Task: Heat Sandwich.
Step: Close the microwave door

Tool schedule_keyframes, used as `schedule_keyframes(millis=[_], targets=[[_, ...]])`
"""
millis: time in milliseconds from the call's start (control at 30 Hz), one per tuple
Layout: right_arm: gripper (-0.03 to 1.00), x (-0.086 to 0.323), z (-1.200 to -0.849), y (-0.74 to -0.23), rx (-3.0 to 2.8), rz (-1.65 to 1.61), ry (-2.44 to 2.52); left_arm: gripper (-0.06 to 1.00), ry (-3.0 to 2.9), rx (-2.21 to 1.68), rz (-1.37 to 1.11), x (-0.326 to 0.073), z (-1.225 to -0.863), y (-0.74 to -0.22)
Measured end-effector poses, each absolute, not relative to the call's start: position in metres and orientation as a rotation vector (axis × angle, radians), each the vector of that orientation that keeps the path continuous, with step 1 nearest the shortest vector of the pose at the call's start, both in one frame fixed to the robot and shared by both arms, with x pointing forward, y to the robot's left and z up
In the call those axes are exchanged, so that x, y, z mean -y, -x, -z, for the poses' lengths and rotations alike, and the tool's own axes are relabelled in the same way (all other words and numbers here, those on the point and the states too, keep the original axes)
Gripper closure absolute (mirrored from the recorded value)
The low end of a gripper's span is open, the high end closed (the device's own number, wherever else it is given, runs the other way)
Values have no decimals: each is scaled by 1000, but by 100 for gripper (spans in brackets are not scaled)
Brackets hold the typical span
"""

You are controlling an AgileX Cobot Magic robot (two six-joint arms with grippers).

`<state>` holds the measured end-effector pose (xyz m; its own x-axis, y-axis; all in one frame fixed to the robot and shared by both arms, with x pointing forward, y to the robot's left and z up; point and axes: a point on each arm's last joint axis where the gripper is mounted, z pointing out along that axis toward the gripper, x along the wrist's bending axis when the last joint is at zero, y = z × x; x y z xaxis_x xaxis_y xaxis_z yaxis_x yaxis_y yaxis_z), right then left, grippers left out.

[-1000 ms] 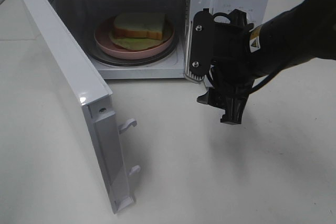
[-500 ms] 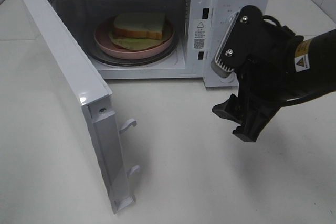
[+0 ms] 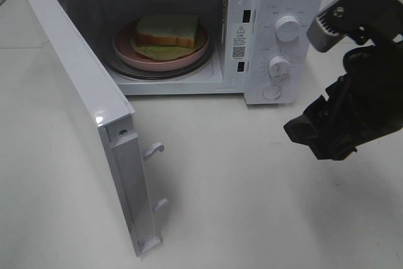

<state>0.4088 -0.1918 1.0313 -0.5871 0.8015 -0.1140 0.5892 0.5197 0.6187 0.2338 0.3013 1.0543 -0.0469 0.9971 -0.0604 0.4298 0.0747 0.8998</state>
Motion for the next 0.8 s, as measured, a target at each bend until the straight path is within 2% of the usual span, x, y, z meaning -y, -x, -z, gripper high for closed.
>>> schedule_keyframes(millis=[200, 800], targets=[[20, 206, -1043, -389, -2332, -749, -1326, -3, -1458, -1587, -936, -301, -1054, -234], [20, 246, -1066, -330, -2338, -683, -1428, -3, -1458, -1587, -936, -301, -1054, -234]])
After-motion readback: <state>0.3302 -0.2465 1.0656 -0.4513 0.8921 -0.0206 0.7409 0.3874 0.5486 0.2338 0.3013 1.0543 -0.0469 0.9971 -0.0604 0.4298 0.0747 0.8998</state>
